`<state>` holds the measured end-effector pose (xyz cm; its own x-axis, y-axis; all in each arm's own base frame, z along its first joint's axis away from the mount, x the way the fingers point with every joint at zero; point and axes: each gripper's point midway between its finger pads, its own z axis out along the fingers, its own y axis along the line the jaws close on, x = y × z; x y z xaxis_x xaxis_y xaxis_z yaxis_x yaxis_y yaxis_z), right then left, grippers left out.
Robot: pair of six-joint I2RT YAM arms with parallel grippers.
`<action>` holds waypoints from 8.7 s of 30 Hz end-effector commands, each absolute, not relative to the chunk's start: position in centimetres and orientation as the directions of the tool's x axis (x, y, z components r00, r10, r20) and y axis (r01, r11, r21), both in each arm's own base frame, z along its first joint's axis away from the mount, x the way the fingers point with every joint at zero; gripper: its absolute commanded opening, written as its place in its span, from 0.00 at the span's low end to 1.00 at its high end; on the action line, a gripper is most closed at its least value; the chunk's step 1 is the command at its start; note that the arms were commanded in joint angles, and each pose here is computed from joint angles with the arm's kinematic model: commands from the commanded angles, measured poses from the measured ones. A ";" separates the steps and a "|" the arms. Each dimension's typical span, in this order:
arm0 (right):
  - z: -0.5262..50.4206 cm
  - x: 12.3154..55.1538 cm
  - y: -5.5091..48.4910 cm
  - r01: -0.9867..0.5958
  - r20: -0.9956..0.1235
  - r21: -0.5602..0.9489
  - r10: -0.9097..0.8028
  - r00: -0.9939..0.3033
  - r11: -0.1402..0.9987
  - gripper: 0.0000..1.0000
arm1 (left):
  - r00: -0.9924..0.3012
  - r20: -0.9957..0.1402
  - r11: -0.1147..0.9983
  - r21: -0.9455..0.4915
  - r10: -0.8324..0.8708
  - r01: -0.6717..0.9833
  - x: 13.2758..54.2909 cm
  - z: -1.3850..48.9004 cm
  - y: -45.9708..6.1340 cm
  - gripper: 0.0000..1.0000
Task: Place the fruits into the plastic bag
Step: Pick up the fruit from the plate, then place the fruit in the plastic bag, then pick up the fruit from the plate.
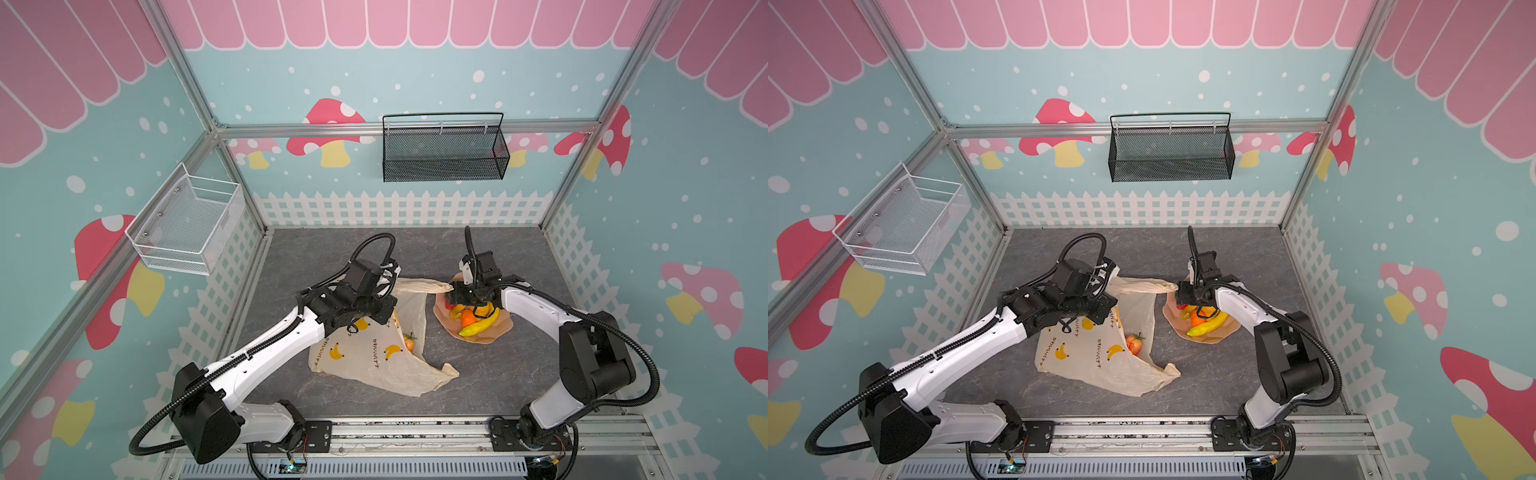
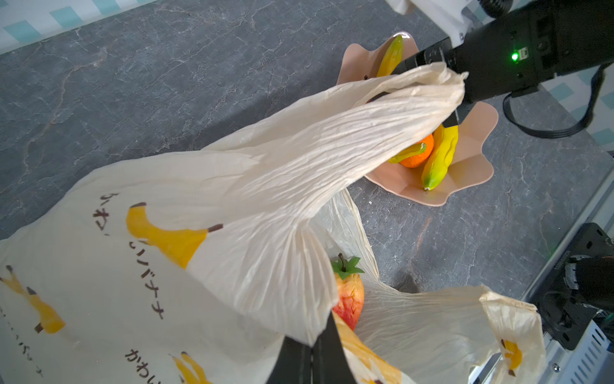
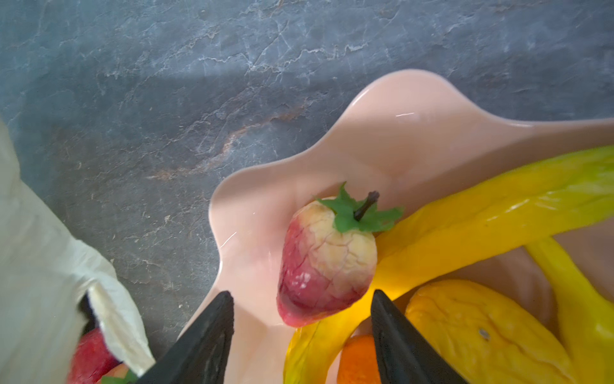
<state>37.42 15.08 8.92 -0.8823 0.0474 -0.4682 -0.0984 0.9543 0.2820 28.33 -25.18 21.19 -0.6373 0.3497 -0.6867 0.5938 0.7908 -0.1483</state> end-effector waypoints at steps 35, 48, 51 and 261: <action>7.3 39.6 14.5 -0.053 -0.487 0.258 0.082 -0.870 0.965 0.51 | -0.637 -0.697 0.795 -0.158 0.330 0.586 28.4 21.6 -25.0 0.00; 10.9 39.1 14.3 -0.080 -0.552 0.272 0.087 -0.830 0.959 0.42 | -0.638 -0.693 0.793 -0.157 0.336 0.588 28.6 21.5 -25.2 0.00; 12.2 38.8 13.9 -0.081 -0.571 0.268 0.090 -0.816 0.960 0.42 | -0.637 -0.694 0.794 -0.156 0.335 0.587 28.6 21.5 -25.2 0.00; 10.8 30.7 12.5 -0.159 -0.453 0.191 -0.056 -0.890 0.969 0.74 | -0.639 -0.698 0.779 -0.187 0.323 0.598 28.1 21.6 -25.5 0.00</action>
